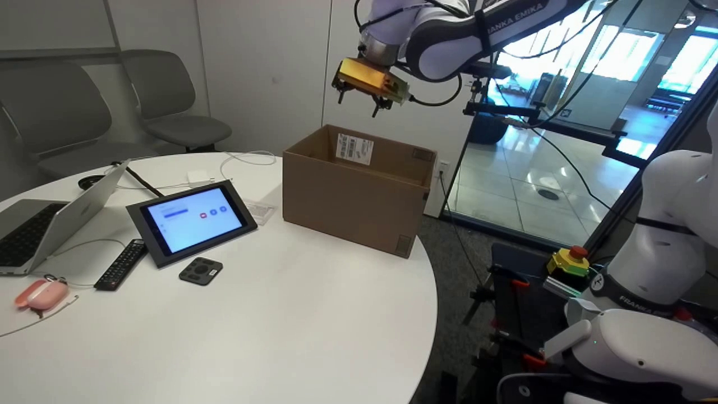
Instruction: Put the marker on the green towel, then wrap the marker in the towel and put it in the box
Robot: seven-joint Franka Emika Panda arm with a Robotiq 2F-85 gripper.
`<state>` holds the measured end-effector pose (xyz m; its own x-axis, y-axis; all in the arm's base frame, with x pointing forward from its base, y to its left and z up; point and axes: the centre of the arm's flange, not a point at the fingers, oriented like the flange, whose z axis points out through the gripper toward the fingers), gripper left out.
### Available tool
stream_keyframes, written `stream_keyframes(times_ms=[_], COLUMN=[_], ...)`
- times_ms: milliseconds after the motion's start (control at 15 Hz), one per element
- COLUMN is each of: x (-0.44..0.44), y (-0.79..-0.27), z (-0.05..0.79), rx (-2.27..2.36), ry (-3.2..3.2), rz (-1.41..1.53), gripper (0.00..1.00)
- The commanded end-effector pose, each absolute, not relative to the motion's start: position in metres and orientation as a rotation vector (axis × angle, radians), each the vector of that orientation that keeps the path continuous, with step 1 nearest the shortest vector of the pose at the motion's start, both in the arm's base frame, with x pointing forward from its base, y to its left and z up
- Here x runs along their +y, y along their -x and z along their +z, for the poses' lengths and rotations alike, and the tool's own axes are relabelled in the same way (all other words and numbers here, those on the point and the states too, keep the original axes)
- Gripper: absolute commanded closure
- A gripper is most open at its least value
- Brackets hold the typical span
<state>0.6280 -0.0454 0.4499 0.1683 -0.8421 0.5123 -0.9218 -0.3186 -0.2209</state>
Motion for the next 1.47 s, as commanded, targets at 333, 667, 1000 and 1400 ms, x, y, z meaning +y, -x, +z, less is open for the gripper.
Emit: stream_keyframes(times_ms=[333, 667, 1000, 1400], x=[0.112, 0.157, 0.176, 0.175], y=[-0.533, -0.501, -0.472, -0.450], z=[0.538, 0.566, 0.588, 0.596], rx=[-1.165, -0.855, -0.548, -0.283], ry=[-2.755, -2.991, -3.124, -3.080], rz=[0.876, 0.642, 0.293, 0.045], gripper=[0.00, 0.00, 0.00, 0.00])
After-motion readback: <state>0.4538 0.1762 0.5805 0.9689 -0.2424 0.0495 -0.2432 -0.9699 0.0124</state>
